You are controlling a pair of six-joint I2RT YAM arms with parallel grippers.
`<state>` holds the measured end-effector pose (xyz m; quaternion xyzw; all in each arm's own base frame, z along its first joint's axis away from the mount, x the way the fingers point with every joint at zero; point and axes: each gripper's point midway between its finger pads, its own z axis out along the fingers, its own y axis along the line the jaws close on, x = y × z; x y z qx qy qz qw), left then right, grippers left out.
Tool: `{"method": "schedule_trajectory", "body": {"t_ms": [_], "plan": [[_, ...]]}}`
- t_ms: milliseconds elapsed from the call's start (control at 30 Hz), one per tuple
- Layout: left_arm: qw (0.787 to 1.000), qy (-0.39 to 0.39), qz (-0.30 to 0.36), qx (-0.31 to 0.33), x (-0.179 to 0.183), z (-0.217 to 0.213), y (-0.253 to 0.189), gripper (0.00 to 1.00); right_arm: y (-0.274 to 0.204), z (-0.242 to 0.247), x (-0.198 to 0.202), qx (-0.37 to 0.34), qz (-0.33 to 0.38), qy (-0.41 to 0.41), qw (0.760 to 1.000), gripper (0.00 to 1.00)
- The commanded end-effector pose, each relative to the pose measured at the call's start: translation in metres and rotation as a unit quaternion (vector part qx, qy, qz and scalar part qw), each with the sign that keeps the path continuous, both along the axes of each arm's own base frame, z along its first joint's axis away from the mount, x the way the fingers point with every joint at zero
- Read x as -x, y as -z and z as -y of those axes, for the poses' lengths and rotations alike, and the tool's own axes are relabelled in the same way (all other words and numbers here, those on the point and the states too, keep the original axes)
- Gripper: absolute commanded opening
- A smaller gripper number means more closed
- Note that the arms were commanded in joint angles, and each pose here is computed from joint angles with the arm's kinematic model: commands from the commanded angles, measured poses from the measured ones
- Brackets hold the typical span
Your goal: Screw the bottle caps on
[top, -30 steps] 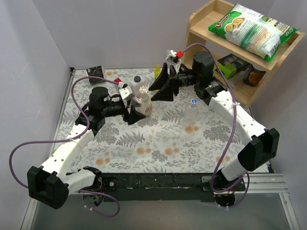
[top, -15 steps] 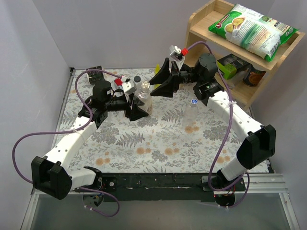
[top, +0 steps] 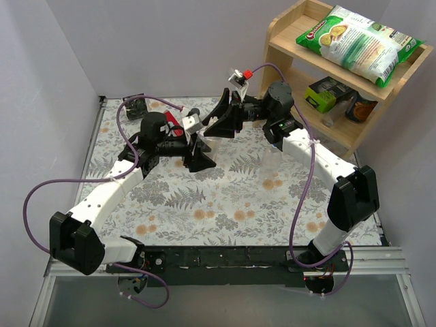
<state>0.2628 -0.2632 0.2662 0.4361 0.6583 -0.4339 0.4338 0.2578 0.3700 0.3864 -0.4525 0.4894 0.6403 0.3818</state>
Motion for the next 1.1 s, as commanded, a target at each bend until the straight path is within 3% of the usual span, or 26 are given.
{"method": "schedule_trajectory", "body": {"t_ms": [0,133,233,333,367,467,533,600,633,667,700,833,933,1067], "plan": [[0.999,0.012,0.035,0.013,-0.002,0.005,-0.024,0.0,-0.019,-0.001,0.007,-0.024,0.023,-0.005,0.999,0.57],[0.999,0.013,0.034,0.013,-0.001,0.005,-0.023,0.0,-0.025,0.001,0.009,-0.029,0.029,-0.003,0.999,0.55],[0.999,0.01,0.034,0.015,-0.002,0.005,-0.023,0.0,-0.023,0.002,0.01,-0.026,0.029,-0.005,0.999,0.4],[0.999,-0.003,0.031,0.016,-0.006,0.005,-0.023,0.0,-0.018,0.0,0.007,-0.018,0.028,0.001,0.999,0.14],[0.999,-0.011,0.034,0.018,-0.009,0.005,-0.024,0.0,-0.018,-0.003,0.001,-0.016,0.029,0.02,0.999,0.02],[0.997,-0.06,0.041,0.01,-0.023,0.001,-0.022,0.0,-0.006,-0.008,-0.023,0.023,0.005,0.113,0.993,0.01],[0.997,-0.068,0.042,0.007,-0.025,0.0,-0.021,0.0,-0.004,-0.008,-0.021,0.028,0.003,0.118,0.993,0.01],[0.996,-0.077,0.044,0.003,-0.026,-0.002,-0.022,0.26,0.005,-0.006,-0.014,0.033,0.01,0.099,0.994,0.01],[0.996,-0.082,0.042,-0.003,-0.025,-0.005,-0.02,0.48,0.004,-0.003,-0.012,0.031,0.016,0.095,0.995,0.01],[0.993,-0.103,0.048,-0.009,-0.028,-0.01,-0.022,0.85,0.006,-0.001,-0.006,0.03,0.025,0.076,0.996,0.01],[0.992,-0.114,0.049,-0.017,-0.028,-0.015,-0.019,0.98,0.008,0.001,-0.004,0.03,0.029,0.067,0.997,0.01],[0.98,-0.13,0.061,-0.14,-0.013,-0.055,0.03,0.98,0.024,0.01,-0.003,0.04,0.05,0.058,0.996,0.01],[0.957,-0.176,0.036,-0.227,0.001,-0.099,0.072,0.98,0.056,0.012,-0.007,0.064,0.072,0.07,0.993,0.01],[0.938,-0.199,0.016,-0.282,0.023,-0.136,0.099,0.98,0.101,0.018,-0.009,0.098,0.119,0.074,0.985,0.01]]}}
